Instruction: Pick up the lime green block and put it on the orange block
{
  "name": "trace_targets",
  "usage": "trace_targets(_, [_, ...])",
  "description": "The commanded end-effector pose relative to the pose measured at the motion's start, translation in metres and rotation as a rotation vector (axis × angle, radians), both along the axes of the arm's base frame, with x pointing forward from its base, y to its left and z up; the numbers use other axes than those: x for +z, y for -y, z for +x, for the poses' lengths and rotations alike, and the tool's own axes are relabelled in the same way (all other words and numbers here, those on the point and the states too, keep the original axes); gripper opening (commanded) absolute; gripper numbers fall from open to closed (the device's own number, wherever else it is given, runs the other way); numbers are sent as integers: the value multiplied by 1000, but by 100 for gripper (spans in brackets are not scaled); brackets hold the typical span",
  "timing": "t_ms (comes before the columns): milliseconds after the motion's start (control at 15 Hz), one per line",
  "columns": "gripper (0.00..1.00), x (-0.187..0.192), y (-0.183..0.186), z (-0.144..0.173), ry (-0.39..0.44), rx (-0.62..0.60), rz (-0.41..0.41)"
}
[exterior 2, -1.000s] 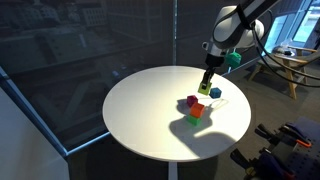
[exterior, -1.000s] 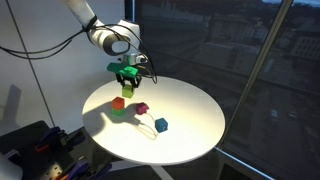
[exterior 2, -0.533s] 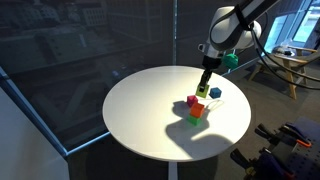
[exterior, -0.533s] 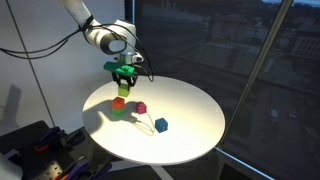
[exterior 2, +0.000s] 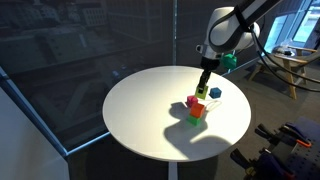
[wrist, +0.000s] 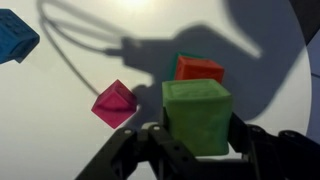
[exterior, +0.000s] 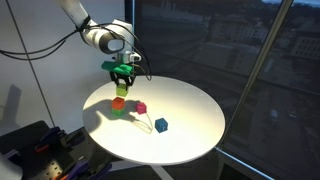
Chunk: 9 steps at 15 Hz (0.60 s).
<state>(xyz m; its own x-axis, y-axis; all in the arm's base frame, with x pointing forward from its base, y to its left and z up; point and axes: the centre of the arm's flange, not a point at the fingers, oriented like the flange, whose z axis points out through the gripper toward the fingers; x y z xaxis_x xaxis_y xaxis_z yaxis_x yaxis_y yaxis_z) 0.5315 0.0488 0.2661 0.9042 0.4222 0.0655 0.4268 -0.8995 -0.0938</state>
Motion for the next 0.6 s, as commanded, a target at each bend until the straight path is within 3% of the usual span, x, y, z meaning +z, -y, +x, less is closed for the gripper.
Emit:
trace_targets(0, [30, 10, -9, -1, 8, -26, -41])
trace_targets(533, [30, 6, -30, -1, 5, -44, -71])
